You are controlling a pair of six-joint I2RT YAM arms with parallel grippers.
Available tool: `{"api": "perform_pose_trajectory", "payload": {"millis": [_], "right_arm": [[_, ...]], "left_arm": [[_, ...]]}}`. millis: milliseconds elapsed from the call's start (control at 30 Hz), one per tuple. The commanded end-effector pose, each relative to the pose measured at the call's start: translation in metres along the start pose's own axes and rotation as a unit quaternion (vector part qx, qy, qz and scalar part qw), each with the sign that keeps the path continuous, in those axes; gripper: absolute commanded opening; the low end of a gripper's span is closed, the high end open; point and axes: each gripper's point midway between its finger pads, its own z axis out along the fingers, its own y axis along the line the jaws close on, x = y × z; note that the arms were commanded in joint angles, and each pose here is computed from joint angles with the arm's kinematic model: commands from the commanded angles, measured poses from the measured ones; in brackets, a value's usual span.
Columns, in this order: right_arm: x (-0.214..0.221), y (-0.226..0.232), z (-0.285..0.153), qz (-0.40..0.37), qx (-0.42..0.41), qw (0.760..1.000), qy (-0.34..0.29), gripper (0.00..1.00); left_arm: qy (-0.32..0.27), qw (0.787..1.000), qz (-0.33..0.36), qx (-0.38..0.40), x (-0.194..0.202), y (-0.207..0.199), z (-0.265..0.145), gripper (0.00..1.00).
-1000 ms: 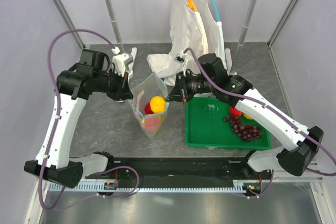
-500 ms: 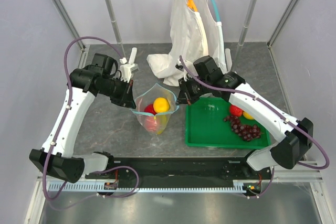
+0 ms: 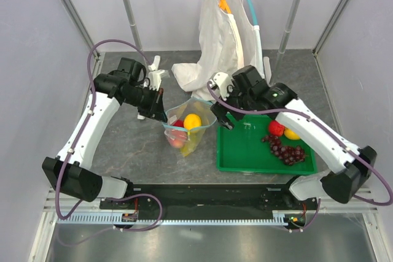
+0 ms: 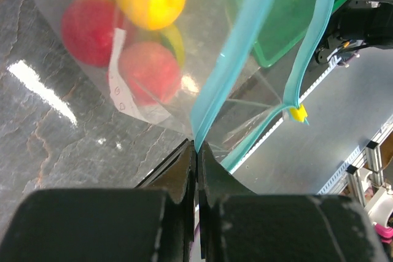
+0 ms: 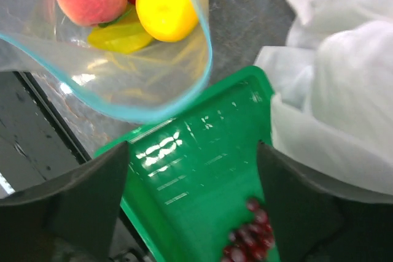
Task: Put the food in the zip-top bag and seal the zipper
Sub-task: Adjust the zipper food storage bag at the center of the board, then pick up the fake fruit from the bin.
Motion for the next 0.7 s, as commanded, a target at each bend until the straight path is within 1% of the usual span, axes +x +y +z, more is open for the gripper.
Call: {"api": "perform_pose_trajectory", "payload": {"millis": [0,33,67,100,133,200,233,300,333,367,400,433,467,500,567,667], "right_arm": [[-0.016,-0.008,-0.073,-0.071,0.042,0.995,-0.06,0.98],[-0.007,-0.007,-0.079,-0.075,0.042,0.995,-0.052,0.98],[-0.001,-0.005,-0.091,-0.095,0.041,0.993,-0.058,0.98],[0.015,-0.001,-0.091,-0.097,0.034,0.994,-0.038,0.98],[0.023,0.0,-0.1,-0.109,0.04,0.992,-0.04,0.98],[0.051,0.004,-0.098,-0.122,0.028,0.992,-0.004,0.98],[0.06,0.005,-0.103,-0.126,0.034,0.991,-0.002,0.98],[0.093,0.001,-0.097,-0.129,0.041,0.99,0.05,0.98],[0.103,-0.002,-0.097,-0.13,0.053,0.988,0.063,0.98],[0.128,-0.006,-0.088,-0.127,0.057,0.985,0.102,0.98],[0.142,-0.02,-0.088,-0.13,0.094,0.978,0.133,0.98],[0.151,-0.026,-0.087,-0.131,0.11,0.974,0.148,0.98],[0.169,-0.031,-0.081,-0.125,0.12,0.969,0.175,0.98],[0.174,-0.038,-0.081,-0.121,0.142,0.965,0.185,0.98],[0.197,-0.041,-0.074,-0.11,0.147,0.957,0.224,0.98],[0.221,-0.051,-0.069,-0.086,0.162,0.947,0.264,0.98]], "left_arm": [[-0.027,0.999,0.012,0.031,-0.016,-0.018,0.003,0.02],[-0.025,0.999,0.01,0.034,-0.014,-0.019,0.004,0.02],[-0.027,0.999,0.012,0.035,-0.015,-0.02,0.005,0.02],[-0.025,0.999,0.012,0.036,-0.014,-0.02,0.007,0.02],[-0.022,0.999,0.009,0.037,-0.012,-0.019,0.009,0.02],[-0.02,0.999,0.008,0.039,-0.011,-0.02,0.01,0.02],[-0.017,0.999,0.007,0.036,-0.009,-0.017,0.012,0.02],[-0.017,0.999,0.008,0.035,-0.008,-0.018,0.012,0.02],[-0.016,0.999,0.007,0.035,-0.008,-0.018,0.012,0.02],[-0.017,0.999,0.01,0.036,-0.008,-0.019,0.012,0.02],[-0.018,0.999,0.01,0.036,-0.008,-0.019,0.011,0.02],[-0.019,0.999,0.011,0.035,-0.008,-0.019,0.011,0.02],[-0.019,0.999,0.012,0.035,-0.008,-0.019,0.01,0.02],[-0.019,0.999,0.013,0.034,-0.008,-0.019,0.011,0.02],[-0.019,0.999,0.013,0.032,-0.008,-0.018,0.01,0.02],[-0.02,0.999,0.015,0.029,-0.007,-0.018,0.01,0.02]]}}
